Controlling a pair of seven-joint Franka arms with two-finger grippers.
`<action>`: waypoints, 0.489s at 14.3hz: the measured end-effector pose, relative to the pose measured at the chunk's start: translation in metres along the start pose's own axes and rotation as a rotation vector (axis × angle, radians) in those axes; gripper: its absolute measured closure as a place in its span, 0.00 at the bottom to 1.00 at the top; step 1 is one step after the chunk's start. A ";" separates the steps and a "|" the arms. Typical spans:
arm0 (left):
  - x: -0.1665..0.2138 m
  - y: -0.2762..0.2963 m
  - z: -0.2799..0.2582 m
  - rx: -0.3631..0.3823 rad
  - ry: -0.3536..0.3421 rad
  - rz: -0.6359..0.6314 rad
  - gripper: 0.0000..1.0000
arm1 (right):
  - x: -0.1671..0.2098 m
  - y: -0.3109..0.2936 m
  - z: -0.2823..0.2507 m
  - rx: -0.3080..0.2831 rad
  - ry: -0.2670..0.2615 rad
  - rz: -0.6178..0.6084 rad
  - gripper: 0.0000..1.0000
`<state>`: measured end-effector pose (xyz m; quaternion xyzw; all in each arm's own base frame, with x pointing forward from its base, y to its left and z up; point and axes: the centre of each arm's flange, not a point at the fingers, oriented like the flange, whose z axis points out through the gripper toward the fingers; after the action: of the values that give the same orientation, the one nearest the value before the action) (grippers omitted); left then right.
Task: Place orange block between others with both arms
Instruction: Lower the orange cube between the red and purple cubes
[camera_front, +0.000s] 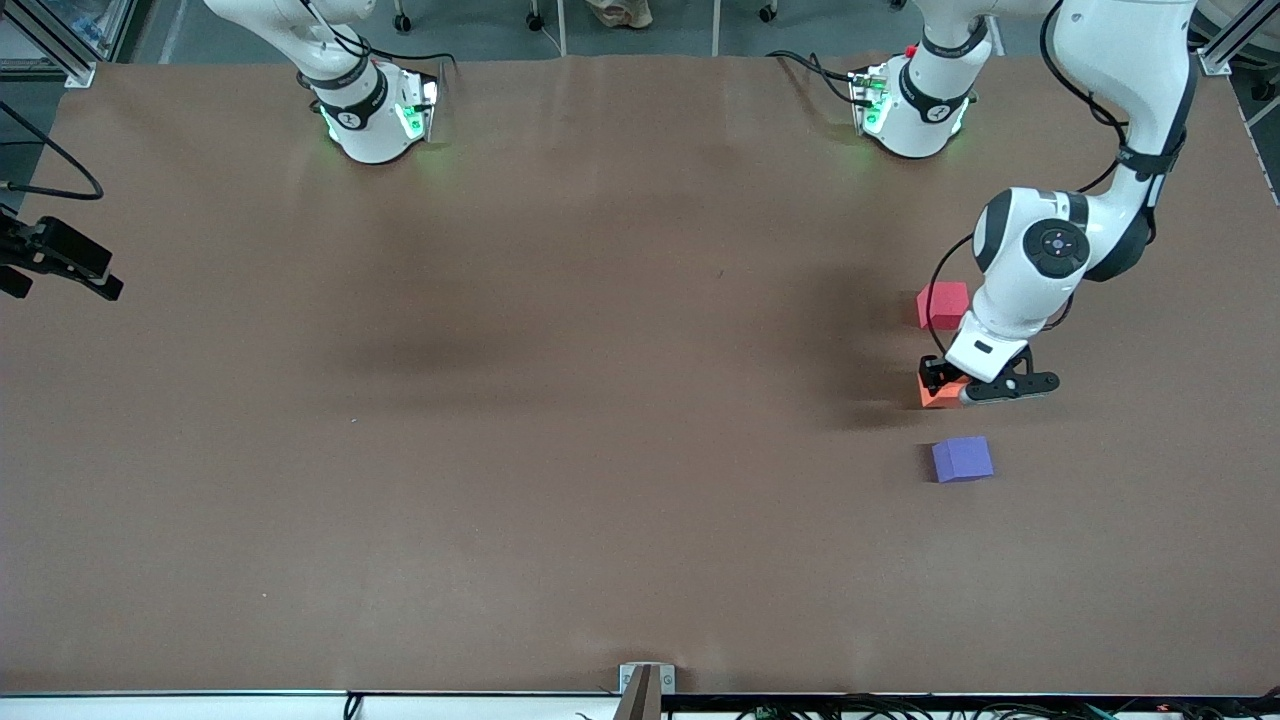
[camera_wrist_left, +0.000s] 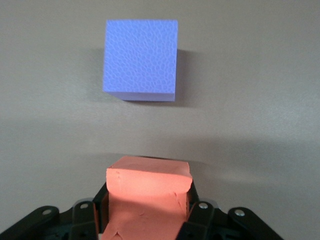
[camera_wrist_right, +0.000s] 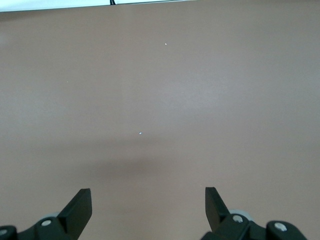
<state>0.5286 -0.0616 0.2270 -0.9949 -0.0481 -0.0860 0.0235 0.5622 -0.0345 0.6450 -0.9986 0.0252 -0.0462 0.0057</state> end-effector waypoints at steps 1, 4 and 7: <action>-0.003 0.000 0.005 -0.003 0.003 0.000 0.41 | 0.000 0.000 0.000 0.000 0.000 0.000 0.00; -0.007 -0.010 0.014 -0.007 0.009 0.012 0.41 | 0.000 0.000 0.000 -0.002 -0.001 -0.001 0.00; -0.010 -0.021 0.021 -0.011 0.022 0.013 0.41 | 0.000 -0.002 0.001 -0.002 -0.003 -0.004 0.00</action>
<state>0.5206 -0.0407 0.2055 -0.9942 -0.0408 -0.0973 0.0191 0.5626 -0.0327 0.6441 -0.9987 0.0233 -0.0446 0.0046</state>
